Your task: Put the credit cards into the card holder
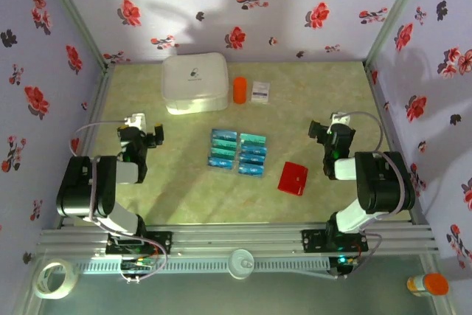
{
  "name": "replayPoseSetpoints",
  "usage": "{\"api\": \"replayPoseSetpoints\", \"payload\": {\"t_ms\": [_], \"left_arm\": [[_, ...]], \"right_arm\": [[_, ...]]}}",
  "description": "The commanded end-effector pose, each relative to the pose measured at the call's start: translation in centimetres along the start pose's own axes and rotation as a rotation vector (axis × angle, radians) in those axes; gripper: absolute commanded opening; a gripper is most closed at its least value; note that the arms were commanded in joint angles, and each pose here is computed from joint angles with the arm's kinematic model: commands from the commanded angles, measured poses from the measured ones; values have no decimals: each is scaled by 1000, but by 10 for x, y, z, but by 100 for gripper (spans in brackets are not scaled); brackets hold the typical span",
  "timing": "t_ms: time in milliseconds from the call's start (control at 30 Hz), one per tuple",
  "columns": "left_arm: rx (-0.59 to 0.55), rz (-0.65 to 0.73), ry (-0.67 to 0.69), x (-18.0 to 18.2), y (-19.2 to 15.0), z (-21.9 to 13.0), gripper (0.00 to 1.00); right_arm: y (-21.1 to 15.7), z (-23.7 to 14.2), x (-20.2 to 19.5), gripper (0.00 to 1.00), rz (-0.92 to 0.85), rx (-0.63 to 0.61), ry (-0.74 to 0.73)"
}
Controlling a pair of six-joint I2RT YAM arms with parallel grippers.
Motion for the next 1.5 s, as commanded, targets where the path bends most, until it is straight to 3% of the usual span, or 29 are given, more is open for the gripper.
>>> {"api": "replayPoseSetpoints", "payload": {"t_ms": [0, 1033, 1267, 1400, 1467], "left_arm": [[-20, -5, 2, 3, 9, 4, 100], [-16, -24, -8, 7, 9, 4, 100], [19, -67, 80, 17, 33, -5, 100], [38, -118, 96, 23, 59, -18, 100], [53, -194, 97, 25, 73, -27, 100]], "right_arm": [[6, 0, 1, 99, -18, -23, 12], [8, 1, -1, 99, -1, -26, 15], [56, -15, 0, 99, 40, 10, -88], [99, -36, -11, 99, 313, 28, -314], [116, -44, -8, 99, 370, 62, -262]]}}
Point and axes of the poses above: each hand's point on the last joint's axis, 136 mm out from that joint toward the fingers, its own z axis out along the fingers, its own x axis along the line the jaws close on, y = z × x, the point moved 10 cm from there along -z, back along the fingers, and after that the axes turned 4 degrees about z, right-handed, at the moved point
